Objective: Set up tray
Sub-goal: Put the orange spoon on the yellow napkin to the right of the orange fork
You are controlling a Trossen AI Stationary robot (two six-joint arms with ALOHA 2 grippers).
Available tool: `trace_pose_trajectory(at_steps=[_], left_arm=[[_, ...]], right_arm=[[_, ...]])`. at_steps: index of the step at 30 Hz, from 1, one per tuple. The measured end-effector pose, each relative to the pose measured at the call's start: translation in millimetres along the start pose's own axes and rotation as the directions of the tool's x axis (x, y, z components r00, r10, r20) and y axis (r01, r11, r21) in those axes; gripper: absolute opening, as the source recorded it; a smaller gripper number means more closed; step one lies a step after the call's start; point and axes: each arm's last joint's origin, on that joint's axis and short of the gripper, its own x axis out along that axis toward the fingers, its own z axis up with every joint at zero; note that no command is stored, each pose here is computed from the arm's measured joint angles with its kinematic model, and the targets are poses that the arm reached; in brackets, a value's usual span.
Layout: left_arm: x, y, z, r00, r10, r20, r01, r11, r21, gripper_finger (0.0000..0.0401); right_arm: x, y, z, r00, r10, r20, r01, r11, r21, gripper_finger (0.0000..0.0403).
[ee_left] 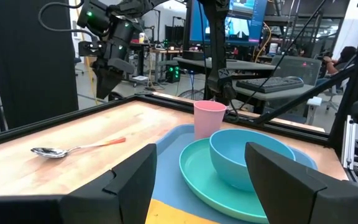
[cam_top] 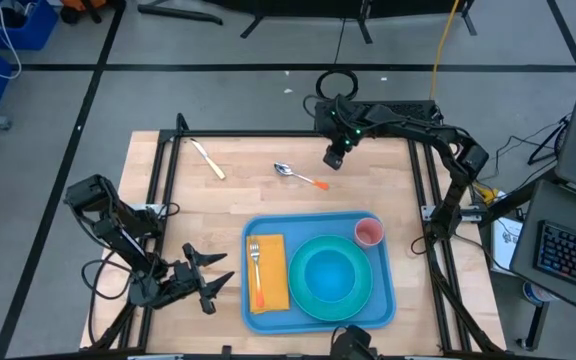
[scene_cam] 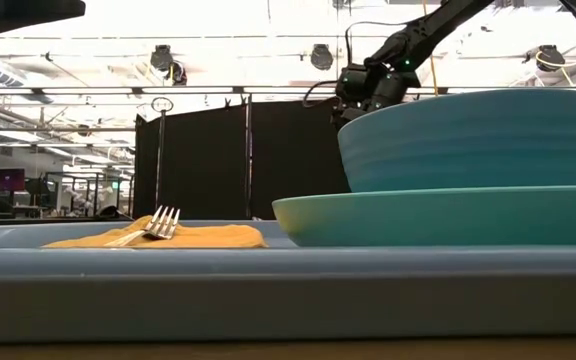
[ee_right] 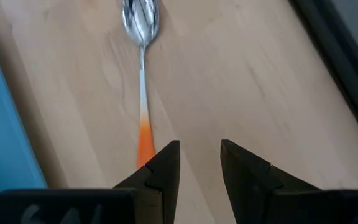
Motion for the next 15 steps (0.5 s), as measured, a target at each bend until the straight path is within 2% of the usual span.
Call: trace_pose_trajectory(at_steps=[9,15], left_arm=[[0,0,0,1.0,0.0,0.0,0.0,1.0,0.0,0.025],[0,0,0,1.0,0.0,0.0,0.0,1.0,0.001,0.025]], right_arm=[[1,2,-7,0.997,0.013,-0.075,-0.015,0.999,-0.035,0.0105],[20,9,-8,0.992,0.031,-0.121,-0.036,0.998,-0.044,0.0105]])
